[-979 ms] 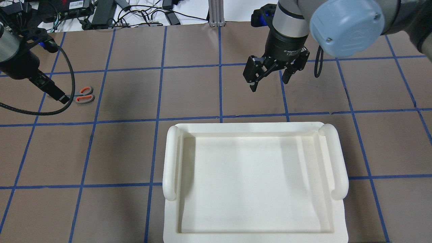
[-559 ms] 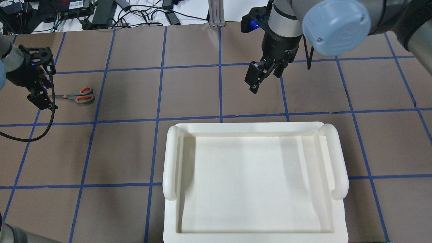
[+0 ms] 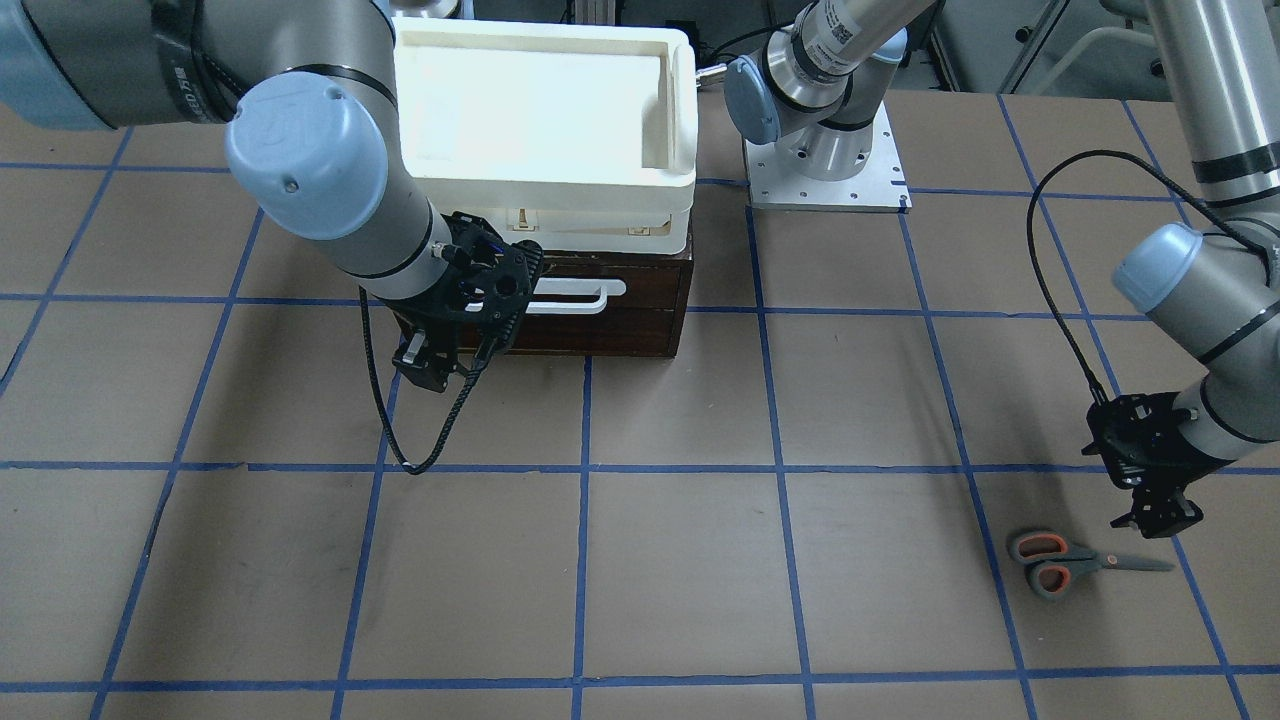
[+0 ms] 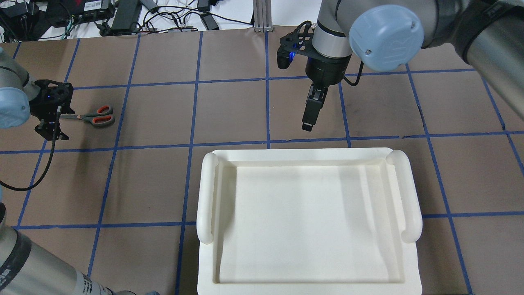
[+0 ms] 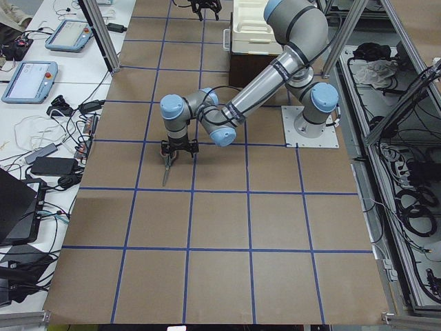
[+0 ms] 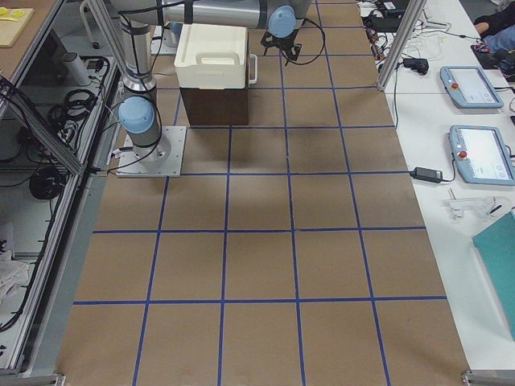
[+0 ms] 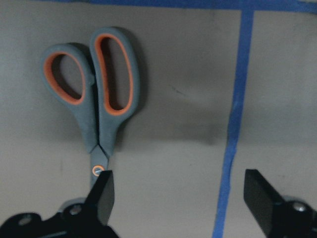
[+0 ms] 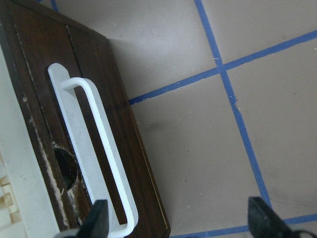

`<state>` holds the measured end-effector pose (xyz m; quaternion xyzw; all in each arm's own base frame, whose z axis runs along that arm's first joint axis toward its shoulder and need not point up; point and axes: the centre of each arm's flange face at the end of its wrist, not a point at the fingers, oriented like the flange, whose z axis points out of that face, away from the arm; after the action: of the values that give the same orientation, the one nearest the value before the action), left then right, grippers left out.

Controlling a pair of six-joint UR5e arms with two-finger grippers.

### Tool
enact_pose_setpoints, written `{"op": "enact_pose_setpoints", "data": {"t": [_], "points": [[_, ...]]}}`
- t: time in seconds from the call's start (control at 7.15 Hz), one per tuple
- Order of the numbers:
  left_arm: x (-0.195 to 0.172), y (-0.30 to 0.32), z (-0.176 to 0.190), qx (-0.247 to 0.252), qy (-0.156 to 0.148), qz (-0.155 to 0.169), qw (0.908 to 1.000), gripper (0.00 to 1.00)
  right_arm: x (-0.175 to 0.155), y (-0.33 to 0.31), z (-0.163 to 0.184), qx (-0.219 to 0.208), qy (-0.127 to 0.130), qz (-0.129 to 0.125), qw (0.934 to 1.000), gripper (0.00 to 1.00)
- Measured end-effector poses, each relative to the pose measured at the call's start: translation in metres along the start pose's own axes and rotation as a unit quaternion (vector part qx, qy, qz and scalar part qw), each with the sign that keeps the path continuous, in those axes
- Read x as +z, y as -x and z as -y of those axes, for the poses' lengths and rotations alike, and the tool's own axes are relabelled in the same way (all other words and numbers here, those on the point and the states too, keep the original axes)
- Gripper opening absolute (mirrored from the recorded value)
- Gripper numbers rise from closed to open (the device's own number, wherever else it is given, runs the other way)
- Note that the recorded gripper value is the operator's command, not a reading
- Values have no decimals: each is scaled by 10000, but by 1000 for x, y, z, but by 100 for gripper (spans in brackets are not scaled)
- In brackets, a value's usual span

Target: Place scissors in drawer with both arms

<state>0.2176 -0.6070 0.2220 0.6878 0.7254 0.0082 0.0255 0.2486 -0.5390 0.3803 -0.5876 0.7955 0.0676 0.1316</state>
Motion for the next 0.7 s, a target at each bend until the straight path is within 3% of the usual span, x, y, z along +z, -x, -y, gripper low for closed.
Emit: {"op": "enact_pose_setpoints", "data": {"t": [0.28, 0.7], "points": [[27, 17, -3, 145, -134, 228, 9995, 88, 21, -5, 15, -609, 215, 311, 9974, 96], [46, 31, -4, 720, -272, 309, 9966, 87, 40, -12, 39, -1404, 467, 625, 9870, 91]]}}
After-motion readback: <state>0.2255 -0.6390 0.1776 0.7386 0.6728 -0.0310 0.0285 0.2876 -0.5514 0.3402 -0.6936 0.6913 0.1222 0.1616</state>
